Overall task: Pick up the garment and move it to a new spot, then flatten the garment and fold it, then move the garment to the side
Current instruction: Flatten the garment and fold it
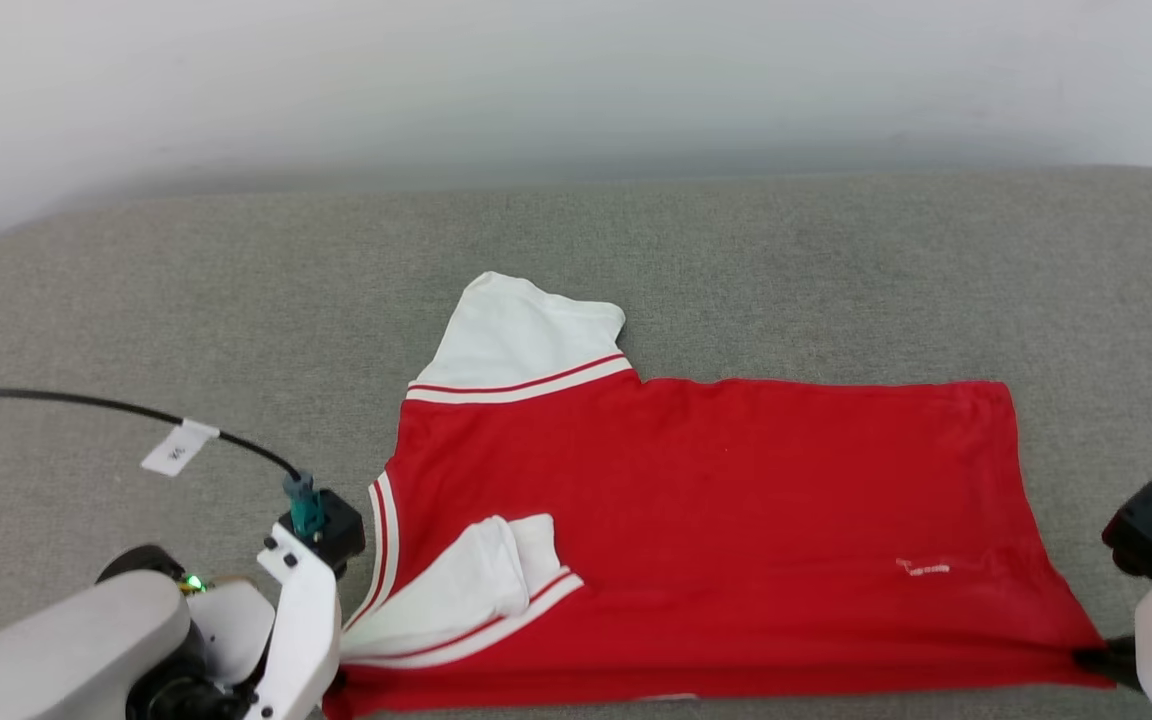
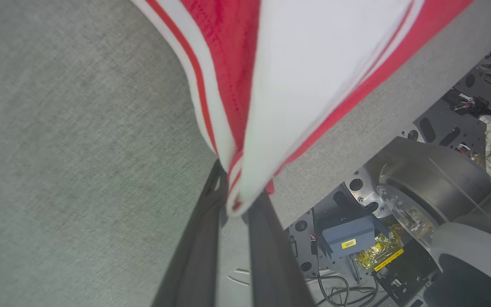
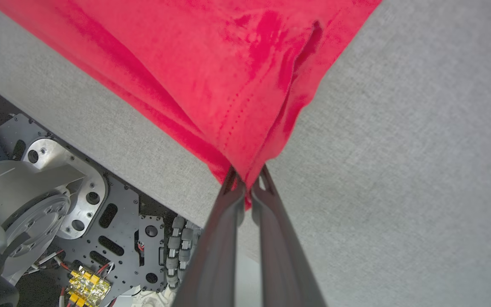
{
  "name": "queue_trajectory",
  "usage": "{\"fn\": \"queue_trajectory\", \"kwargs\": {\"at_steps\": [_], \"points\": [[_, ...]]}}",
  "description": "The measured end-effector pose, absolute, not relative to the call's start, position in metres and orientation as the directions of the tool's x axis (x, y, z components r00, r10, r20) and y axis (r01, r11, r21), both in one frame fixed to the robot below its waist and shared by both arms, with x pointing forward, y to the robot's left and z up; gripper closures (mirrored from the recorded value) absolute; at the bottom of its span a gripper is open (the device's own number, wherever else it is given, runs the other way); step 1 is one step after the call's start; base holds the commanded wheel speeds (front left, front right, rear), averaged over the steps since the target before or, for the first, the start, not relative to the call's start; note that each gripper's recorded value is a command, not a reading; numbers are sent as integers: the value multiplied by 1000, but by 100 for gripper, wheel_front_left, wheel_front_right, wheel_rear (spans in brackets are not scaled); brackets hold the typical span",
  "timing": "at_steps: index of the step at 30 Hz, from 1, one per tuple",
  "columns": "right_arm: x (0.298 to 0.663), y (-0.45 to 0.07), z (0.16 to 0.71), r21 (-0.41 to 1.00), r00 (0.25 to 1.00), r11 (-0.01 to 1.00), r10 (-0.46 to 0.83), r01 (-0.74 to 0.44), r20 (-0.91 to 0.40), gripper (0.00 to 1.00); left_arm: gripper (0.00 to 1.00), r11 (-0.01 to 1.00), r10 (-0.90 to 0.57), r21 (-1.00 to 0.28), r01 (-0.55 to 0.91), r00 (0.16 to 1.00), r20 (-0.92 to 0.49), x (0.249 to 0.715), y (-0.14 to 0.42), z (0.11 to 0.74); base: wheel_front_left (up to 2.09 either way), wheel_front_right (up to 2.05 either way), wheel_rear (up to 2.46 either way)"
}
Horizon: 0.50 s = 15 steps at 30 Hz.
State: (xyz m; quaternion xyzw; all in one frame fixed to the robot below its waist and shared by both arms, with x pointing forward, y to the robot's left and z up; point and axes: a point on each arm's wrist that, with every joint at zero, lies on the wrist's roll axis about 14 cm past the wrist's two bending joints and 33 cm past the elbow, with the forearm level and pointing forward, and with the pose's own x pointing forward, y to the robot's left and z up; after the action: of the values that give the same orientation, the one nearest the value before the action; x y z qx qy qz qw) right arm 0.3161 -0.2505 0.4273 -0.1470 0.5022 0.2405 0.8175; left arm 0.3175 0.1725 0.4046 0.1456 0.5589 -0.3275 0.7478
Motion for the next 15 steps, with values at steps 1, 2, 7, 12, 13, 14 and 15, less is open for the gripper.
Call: {"fn": "queue_trajectory", "kwargs": {"at_steps": [1, 2, 7, 12, 13, 14, 15], "points": [[310, -251, 422, 14, 363, 843, 246, -537, -899, 100, 100, 745, -326, -159, 647, 146, -934, 313, 172, 400, 0, 0, 0], [306, -252, 417, 23, 347, 846, 244, -533, -906, 100, 100, 745, -329, -170, 645, 133, -935, 309, 171, 396, 0, 0, 0], [297, -256, 392, 41, 292, 860, 217, -508, -931, 100, 100, 746, -322, -199, 636, 82, -943, 301, 170, 378, 0, 0, 0], [302, -248, 380, 49, 294, 858, 228, -511, -928, 36, 0, 746, -312, -180, 641, 97, -945, 304, 172, 371, 0, 0, 0], [307, -247, 383, 40, 320, 860, 232, -509, -918, 0, 0, 748, -316, -180, 639, 105, -943, 305, 172, 372, 0, 0, 0], [312, -248, 386, 28, 346, 861, 234, -507, -909, 0, 0, 747, -320, -174, 642, 118, -940, 307, 171, 373, 0, 0, 0], [317, -249, 390, 13, 372, 862, 233, -507, -898, 0, 0, 749, -323, -163, 643, 139, -936, 310, 172, 376, 0, 0, 0]]}}
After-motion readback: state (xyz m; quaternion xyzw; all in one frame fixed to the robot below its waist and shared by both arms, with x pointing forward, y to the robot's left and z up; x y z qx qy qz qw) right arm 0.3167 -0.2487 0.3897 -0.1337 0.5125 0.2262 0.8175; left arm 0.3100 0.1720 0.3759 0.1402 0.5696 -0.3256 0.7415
